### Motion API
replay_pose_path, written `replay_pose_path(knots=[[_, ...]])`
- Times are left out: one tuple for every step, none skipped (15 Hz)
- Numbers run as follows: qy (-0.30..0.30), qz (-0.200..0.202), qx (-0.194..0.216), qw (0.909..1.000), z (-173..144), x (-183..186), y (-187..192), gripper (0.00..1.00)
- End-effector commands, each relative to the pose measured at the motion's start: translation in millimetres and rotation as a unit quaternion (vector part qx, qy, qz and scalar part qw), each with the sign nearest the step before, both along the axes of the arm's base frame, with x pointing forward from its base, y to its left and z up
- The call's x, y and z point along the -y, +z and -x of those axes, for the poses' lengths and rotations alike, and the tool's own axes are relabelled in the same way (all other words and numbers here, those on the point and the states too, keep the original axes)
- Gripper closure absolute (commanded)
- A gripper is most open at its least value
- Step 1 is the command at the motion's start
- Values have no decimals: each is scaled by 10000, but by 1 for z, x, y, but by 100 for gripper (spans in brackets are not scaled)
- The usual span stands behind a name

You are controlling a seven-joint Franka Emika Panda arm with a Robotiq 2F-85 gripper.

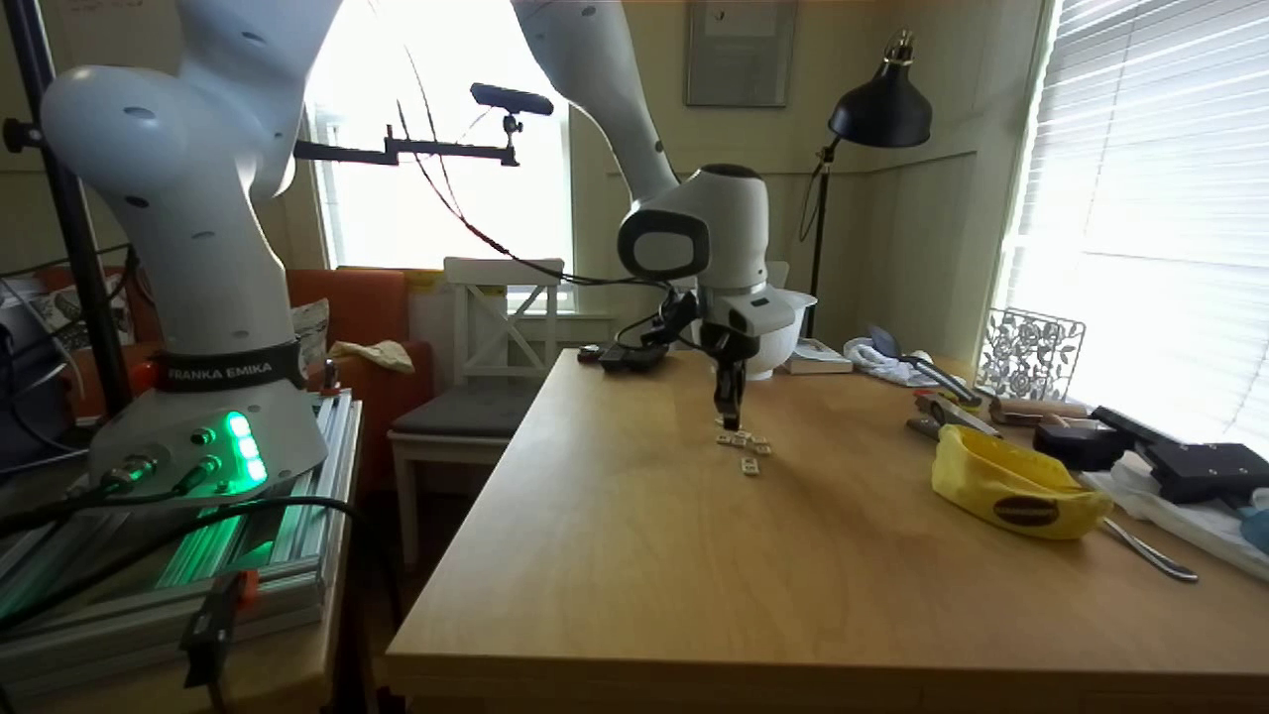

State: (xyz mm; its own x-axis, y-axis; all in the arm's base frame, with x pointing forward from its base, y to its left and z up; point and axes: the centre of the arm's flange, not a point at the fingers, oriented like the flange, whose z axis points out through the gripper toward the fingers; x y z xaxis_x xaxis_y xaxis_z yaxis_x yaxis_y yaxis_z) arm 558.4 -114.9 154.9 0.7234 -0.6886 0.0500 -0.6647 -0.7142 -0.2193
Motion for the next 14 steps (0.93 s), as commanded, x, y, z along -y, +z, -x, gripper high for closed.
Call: replay_pose_path(knots=[[71, -21, -80, 9999, 14, -9, 8, 100], [98, -28, -148, 9998, 16, -9, 7, 100], [100, -17, -195, 9998, 17, -10, 5, 100], [84, -9, -218, 9997, 18, -9, 3, 100], [63, -2, -214, 9998, 19, -8, 2, 100], [38, 19, -228, 9997, 21, -6, 0, 100], [11, 42, -212, 9998, 22, -3, -1, 100], [-22, 53, -206, 9998, 22, 0, -2, 100], [-39, 71, -191, 9998, 23, 1, -2, 100], [-63, 93, -173, 9998, 23, 3, -1, 100], [-67, 93, -171, 9998, 23, 5, -1, 100], [-68, 92, -189, 9998, 23, 6, -2, 100], [-61, 72, -196, 9998, 22, 7, -3, 100], [-57, 57, -205, 9998, 21, 8, -4, 100]])
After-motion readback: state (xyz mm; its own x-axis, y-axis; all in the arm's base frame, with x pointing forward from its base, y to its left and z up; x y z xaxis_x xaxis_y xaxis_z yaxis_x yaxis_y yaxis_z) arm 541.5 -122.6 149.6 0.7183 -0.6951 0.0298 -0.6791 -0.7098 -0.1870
